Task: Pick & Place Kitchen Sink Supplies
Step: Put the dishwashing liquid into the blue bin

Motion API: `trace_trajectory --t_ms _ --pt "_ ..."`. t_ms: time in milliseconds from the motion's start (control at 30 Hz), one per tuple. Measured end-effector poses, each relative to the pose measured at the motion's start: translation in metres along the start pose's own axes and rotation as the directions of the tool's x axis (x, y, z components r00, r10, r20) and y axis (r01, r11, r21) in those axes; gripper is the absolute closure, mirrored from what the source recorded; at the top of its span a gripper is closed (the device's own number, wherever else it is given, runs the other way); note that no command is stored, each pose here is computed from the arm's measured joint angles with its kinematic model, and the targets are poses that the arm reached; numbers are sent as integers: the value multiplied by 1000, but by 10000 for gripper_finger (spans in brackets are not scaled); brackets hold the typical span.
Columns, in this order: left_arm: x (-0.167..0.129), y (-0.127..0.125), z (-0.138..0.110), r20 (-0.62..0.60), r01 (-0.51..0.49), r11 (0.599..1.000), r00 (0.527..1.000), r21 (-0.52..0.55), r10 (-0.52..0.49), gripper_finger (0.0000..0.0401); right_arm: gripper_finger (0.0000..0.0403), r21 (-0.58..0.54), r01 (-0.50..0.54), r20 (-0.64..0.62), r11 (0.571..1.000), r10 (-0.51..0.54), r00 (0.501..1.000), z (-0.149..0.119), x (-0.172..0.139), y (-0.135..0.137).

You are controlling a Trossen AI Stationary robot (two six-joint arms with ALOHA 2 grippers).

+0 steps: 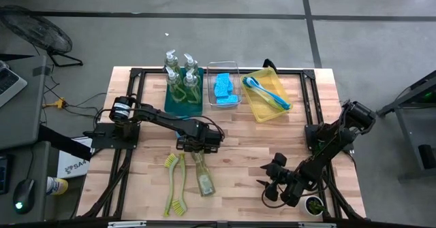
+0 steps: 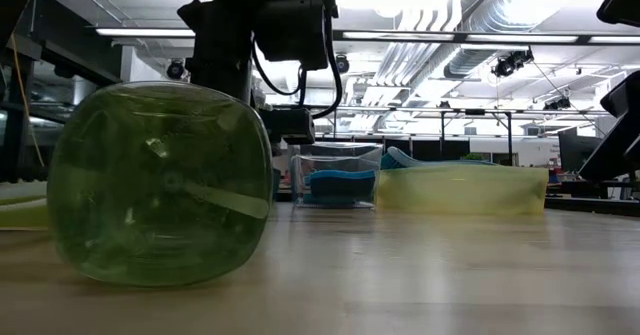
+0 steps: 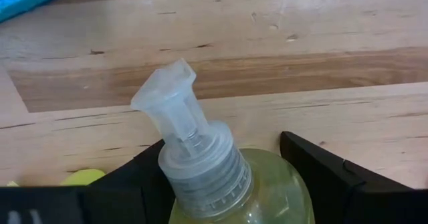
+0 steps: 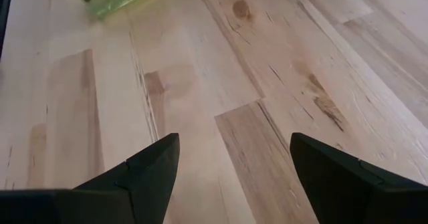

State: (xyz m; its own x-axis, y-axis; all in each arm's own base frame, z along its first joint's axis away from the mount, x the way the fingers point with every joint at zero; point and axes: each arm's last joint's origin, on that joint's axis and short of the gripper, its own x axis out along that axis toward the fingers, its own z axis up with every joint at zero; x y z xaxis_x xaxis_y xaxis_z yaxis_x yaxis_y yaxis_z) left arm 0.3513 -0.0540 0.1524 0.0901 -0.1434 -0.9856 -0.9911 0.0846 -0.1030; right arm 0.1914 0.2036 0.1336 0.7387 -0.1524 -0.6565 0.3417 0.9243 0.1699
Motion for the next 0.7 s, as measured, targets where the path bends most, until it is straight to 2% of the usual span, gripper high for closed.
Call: trace_trajectory --t_ms 300,367,467,567,633,700 --pt "0 0 0 5 0 1000 1000 8 0 171 124 0 -2 -5 1000 2 1000 0 0 0" --pt "0 0 0 9 2 1000 1000 8 -2 145 124 0 -2 -5 1000 2 1000 0 0 0" --pt "-1 -1 3 11 6 1000 1000 -4 -6 78 124 0 -2 -5 1000 2 1000 0 0 0" --pt "0 0 7 -66 -7 999 998 -46 4 22 124 0 -2 -5 1000 2 1000 0 0 0" --pt "-1 0 9 -139 -15 998 990 -65 6 14 124 0 -2 -5 1000 2 1000 0 0 0" --pt "-1 0 8 -179 -19 997 984 -73 6 25 124 1 -2 -4 1000 2 1000 0 0 0"
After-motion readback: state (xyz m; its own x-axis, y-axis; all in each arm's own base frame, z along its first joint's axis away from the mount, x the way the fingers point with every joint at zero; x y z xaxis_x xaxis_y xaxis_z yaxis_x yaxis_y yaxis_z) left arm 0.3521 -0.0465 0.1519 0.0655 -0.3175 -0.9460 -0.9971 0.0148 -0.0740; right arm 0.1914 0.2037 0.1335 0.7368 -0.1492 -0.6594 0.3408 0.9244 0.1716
